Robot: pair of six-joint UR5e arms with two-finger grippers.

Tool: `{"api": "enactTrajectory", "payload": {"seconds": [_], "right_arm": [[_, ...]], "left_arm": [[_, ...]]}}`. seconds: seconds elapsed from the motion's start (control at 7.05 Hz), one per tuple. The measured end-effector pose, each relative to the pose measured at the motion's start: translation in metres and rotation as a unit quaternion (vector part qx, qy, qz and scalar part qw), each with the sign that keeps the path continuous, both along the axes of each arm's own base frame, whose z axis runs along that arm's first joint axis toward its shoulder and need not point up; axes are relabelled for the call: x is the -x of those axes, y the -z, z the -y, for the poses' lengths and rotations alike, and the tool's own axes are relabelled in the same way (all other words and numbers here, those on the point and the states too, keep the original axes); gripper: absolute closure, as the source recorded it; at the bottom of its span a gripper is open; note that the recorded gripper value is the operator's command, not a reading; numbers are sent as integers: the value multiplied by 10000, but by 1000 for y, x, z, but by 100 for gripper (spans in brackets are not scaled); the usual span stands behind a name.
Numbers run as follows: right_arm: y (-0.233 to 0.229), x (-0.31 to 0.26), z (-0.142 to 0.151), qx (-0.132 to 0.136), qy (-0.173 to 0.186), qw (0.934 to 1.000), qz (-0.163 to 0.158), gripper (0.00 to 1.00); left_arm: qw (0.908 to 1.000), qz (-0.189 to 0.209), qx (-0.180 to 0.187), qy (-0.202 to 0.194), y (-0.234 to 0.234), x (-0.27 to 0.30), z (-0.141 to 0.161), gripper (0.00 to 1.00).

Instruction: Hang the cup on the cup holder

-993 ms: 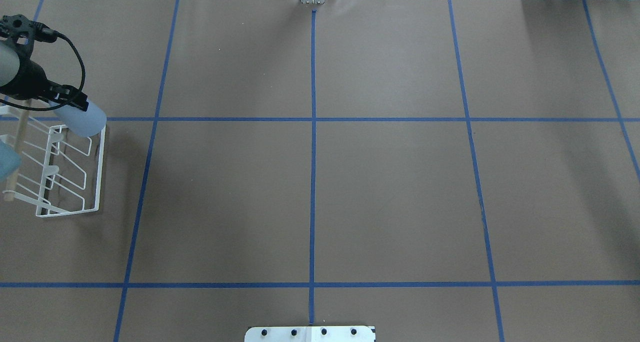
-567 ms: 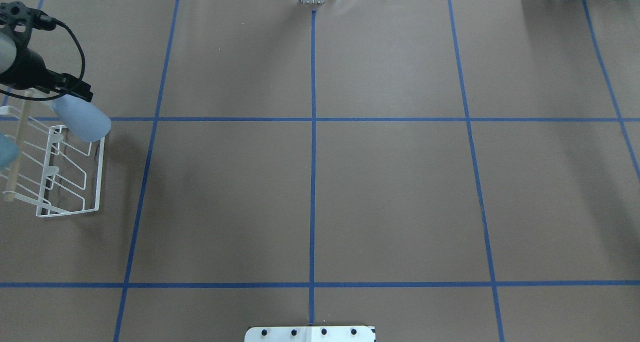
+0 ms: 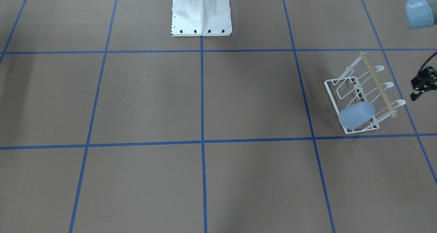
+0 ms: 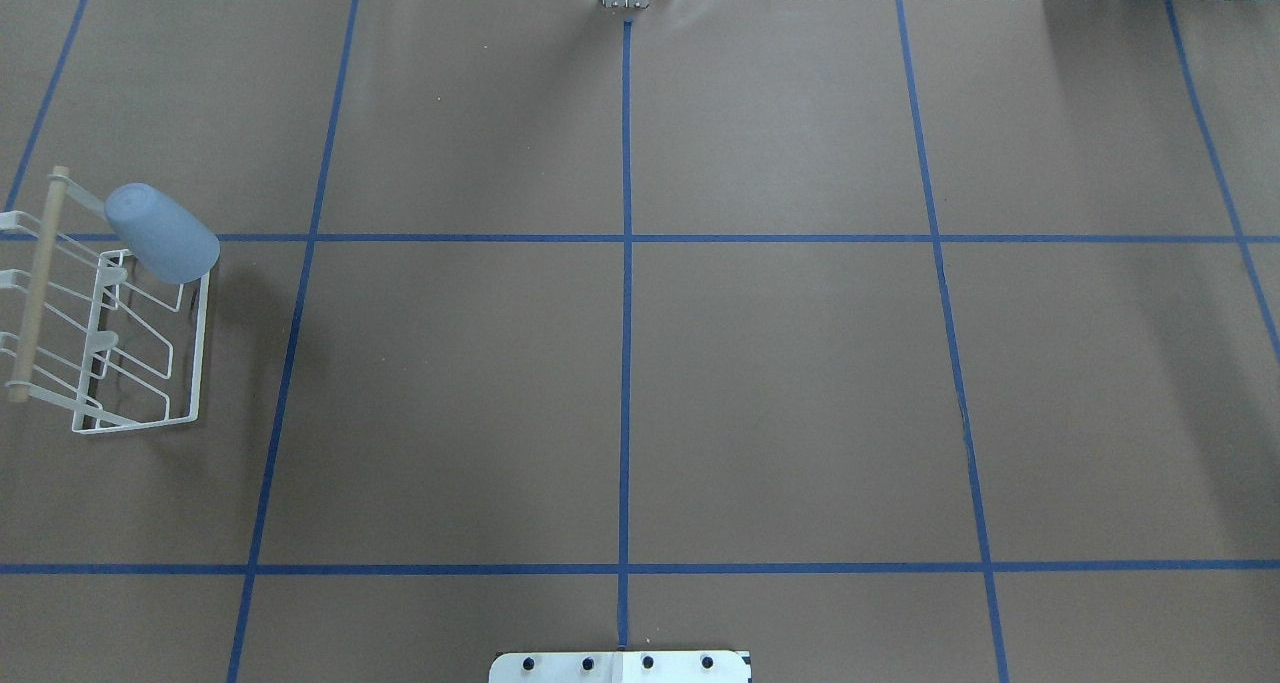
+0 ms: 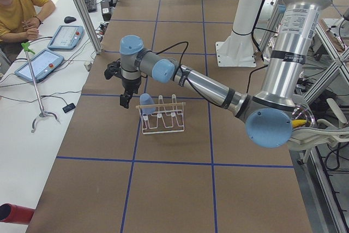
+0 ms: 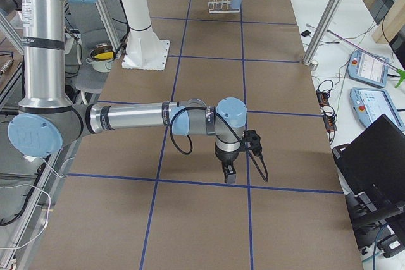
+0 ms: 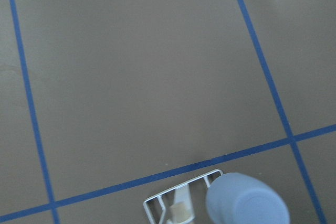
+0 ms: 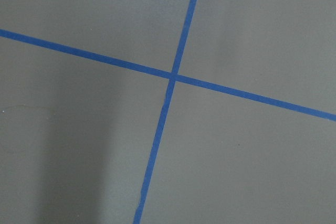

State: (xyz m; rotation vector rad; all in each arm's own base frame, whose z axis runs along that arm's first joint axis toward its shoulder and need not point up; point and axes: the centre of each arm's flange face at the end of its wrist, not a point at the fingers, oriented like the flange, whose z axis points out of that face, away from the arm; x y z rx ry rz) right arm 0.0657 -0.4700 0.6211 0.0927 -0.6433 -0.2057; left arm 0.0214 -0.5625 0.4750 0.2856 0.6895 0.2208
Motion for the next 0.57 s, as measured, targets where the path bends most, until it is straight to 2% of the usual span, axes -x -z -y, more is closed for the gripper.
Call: {"api": "enactTrajectory", "payload": {"seconds": [0.28, 0.57], "right_arm": [[-6, 0, 0, 44, 7, 10000, 3, 0], [-6, 0, -1, 36, 14, 10000, 18, 0]], "left_arm": [[9995, 187, 252, -54, -86, 55, -32, 1], [9995, 137, 276, 5, -130, 72, -68, 1]]}}
